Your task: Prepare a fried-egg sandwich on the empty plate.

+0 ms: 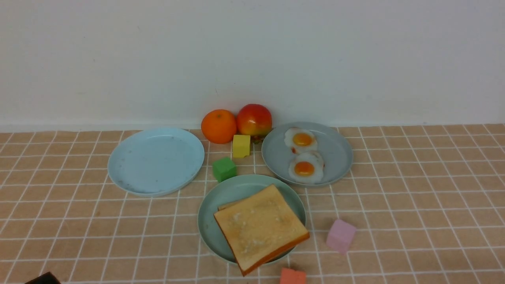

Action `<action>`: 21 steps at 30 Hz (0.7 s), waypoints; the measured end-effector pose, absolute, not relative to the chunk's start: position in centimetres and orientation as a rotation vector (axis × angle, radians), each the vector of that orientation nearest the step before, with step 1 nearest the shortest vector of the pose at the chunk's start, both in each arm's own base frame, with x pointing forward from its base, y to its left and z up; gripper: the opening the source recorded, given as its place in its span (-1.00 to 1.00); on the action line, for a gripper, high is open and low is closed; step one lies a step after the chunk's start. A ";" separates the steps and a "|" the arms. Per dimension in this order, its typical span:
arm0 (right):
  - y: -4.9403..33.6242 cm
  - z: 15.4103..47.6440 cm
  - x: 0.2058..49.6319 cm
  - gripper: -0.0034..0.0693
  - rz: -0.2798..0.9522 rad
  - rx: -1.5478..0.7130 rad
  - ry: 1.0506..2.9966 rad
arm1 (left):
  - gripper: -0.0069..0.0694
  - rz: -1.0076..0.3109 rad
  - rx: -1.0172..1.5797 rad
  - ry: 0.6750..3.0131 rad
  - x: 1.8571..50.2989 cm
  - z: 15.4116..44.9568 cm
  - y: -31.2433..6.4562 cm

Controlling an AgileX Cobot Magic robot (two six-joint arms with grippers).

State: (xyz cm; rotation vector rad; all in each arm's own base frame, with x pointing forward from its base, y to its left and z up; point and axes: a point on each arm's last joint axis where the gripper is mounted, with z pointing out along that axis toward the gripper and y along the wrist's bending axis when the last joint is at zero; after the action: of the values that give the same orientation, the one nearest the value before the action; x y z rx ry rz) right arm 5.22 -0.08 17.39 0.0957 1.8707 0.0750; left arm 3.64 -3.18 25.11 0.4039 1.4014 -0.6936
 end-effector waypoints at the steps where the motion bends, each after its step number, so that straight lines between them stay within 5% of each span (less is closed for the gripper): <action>1: -0.1 17.4 5.2 -0.94 0.075 0.096 1.871 | -0.81 -0.694 0.404 1.401 3.6 25.1 -3.2; 21: 0.6 17.4 5.2 -0.93 0.089 -0.027 1.871 | -0.81 -0.694 0.404 1.401 3.6 25.1 -3.2</action>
State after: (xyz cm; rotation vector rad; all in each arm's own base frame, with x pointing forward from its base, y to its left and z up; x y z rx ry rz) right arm 5.20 0.58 17.41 -0.0273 1.8713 0.0887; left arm 3.64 -3.18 25.11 0.4039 1.4014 -0.6936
